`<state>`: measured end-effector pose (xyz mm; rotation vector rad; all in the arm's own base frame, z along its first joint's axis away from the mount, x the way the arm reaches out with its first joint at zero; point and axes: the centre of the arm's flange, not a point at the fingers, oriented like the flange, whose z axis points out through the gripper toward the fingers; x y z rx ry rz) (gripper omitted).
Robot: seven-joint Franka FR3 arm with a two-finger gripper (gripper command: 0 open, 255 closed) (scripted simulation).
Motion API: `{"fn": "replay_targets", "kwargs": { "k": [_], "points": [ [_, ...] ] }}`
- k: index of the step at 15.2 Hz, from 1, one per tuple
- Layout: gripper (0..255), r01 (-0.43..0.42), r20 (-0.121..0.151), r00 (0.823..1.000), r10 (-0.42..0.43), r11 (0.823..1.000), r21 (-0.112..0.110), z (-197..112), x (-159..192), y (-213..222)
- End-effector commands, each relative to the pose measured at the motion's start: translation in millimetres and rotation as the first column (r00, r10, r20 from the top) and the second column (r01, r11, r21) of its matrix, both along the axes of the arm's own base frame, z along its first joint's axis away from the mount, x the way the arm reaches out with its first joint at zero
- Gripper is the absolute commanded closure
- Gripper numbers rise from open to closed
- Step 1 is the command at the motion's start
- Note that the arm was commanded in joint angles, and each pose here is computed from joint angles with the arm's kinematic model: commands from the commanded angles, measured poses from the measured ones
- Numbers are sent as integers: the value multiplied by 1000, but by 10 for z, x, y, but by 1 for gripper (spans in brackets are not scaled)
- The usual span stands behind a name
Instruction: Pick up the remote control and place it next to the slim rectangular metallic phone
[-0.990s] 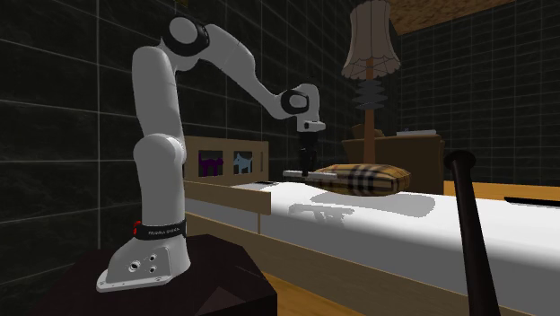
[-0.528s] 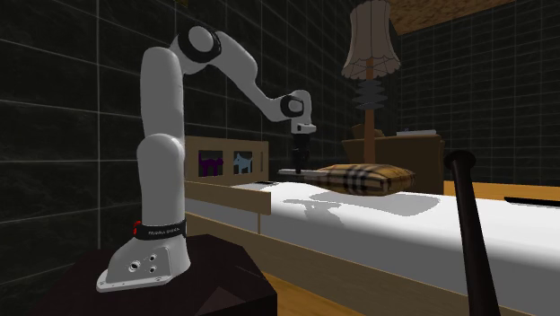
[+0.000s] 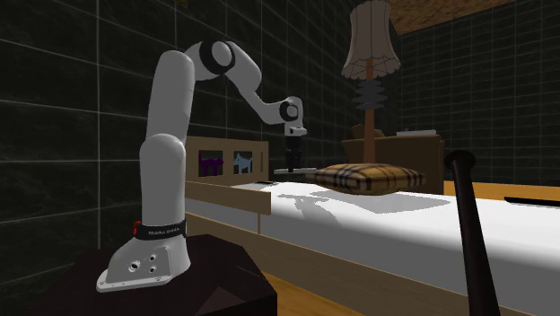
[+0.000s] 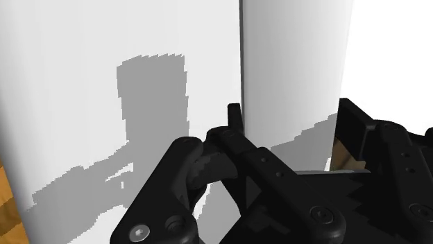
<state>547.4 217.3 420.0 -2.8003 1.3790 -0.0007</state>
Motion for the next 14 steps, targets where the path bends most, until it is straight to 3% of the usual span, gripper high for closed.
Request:
{"fn": "replay_targets", "kwargs": {
  "k": [1, 14],
  "points": [
    [255, 2, 0, 1000, -2, 1000, 0, 12, 36, 270],
    [255, 2, 0, 1000, -2, 1000, 0, 21, 363, 1929]
  ]
}}
